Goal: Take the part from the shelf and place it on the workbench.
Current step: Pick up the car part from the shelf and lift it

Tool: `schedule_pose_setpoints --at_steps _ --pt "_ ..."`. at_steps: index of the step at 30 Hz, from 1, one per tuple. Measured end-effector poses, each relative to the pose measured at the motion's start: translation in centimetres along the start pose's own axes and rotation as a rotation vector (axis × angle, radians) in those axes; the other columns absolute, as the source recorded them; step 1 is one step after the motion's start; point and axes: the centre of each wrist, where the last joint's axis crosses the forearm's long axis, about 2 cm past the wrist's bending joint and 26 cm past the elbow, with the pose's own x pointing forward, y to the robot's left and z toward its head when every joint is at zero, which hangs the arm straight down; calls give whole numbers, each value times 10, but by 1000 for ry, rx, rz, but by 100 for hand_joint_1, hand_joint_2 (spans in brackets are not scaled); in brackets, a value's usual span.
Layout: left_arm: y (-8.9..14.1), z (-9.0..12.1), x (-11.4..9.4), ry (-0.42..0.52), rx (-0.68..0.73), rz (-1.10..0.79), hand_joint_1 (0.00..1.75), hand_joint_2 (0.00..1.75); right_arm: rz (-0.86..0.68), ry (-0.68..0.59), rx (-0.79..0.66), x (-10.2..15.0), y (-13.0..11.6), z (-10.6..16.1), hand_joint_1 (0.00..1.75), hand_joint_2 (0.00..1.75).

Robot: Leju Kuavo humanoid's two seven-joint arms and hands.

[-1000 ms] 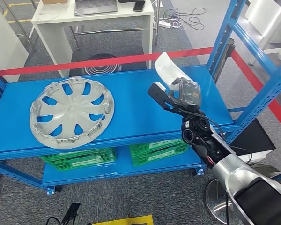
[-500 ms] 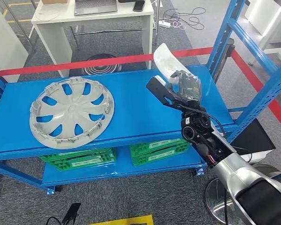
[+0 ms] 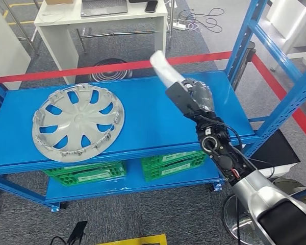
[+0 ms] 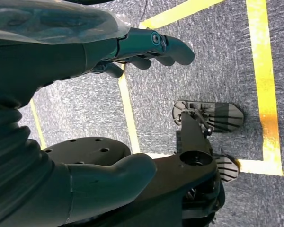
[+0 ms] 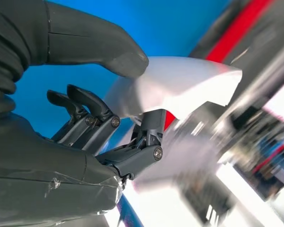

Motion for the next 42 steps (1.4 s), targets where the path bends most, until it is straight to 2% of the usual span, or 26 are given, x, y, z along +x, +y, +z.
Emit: schedule_pose_setpoints --at_steps 3,7,22,25,30,33,42 --pt "0 0 -1 0 1 10 0 175 -220 -44 -65 6 3 2 175 175" --pt "0 0 -4 5 4 19 0 175 -384 -83 -137 20 1 -1 175 175" --pt "-1 0 -6 10 2 4 0 175 -532 -177 -244 38 -18 -1 175 175" --pt "-2 0 -6 11 2 1 0 175 -630 -190 -230 38 -19 2 175 175" --pt "-2 0 -5 16 1 -10 0 175 -1027 -275 -127 35 -14 12 175 175" --pt "-3 0 -4 17 -1 -13 0 175 -1192 -336 -89 33 -12 17 175 175" --pt "-4 0 -3 13 -3 -28 0 175 -1306 -367 -72 25 -7 29 175 175"
